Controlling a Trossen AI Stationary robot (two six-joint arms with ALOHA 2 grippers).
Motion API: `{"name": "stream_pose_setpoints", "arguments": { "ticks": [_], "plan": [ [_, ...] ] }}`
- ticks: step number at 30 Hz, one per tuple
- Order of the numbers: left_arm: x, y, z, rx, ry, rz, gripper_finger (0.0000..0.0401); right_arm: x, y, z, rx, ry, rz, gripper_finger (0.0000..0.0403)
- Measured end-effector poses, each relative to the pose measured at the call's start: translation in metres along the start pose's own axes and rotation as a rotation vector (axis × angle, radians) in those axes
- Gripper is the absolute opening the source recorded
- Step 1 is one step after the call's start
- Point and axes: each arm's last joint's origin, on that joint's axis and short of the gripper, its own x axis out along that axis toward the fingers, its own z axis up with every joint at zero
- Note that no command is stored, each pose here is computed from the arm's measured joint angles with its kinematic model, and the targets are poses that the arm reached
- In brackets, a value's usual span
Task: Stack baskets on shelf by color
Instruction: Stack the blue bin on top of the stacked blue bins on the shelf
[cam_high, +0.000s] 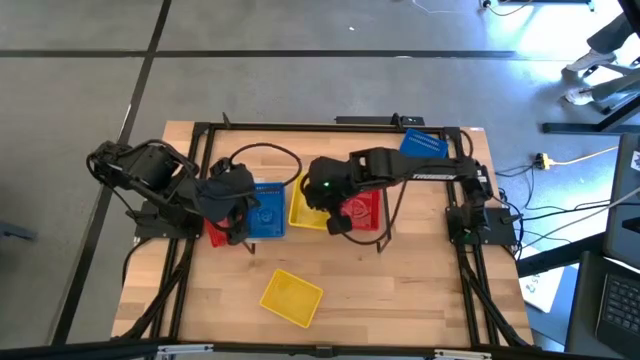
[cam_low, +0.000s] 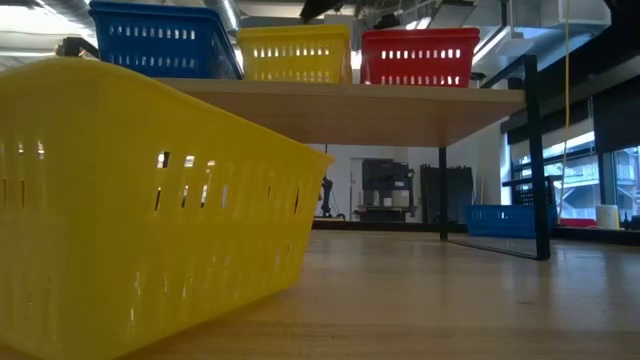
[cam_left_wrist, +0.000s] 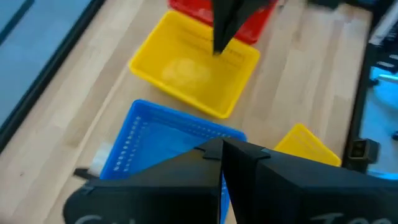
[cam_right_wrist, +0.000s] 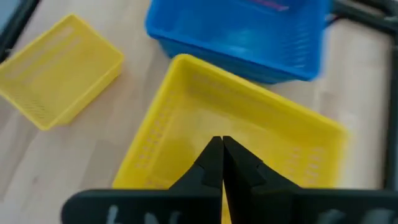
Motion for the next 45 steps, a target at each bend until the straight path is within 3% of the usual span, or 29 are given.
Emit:
{"name": "stream_pose_setpoints", "arguments": {
  "ticks": [9, 18, 26, 33, 36, 45],
  "plan": [
    [-0.006, -0.004, -0.010, 0.011, -0.030, 0.067, 0.0000, -0.044, -0.008, -0.007, 0.046, 0.095, -0.167, 0.0000],
    [-0.006, 0.005, -0.011, -0.035, -0.064, 0.193, 0.0000, -0.104, -0.030, -0.047, 0.274, 0.265, -0.449, 0.0000],
    [-0.001, 0.015, -0.004, -0.096, -0.073, 0.243, 0.0000, -0.149, -0.047, -0.093, 0.536, 0.248, -0.617, 0.0000],
    [0.002, 0.020, 0.000, -0.114, -0.075, 0.266, 0.0000, -0.153, -0.050, -0.168, 0.868, 0.331, -0.757, 0.0000],
    [0.003, 0.023, 0.002, -0.128, -0.076, 0.280, 0.0000, -0.141, -0.053, -0.194, 0.978, 0.380, -0.740, 0.0000],
    [0.007, 0.031, 0.007, -0.167, -0.083, 0.309, 0.0000, -0.087, -0.071, -0.249, 1.003, 0.548, -0.592, 0.0033]
  ]
}}
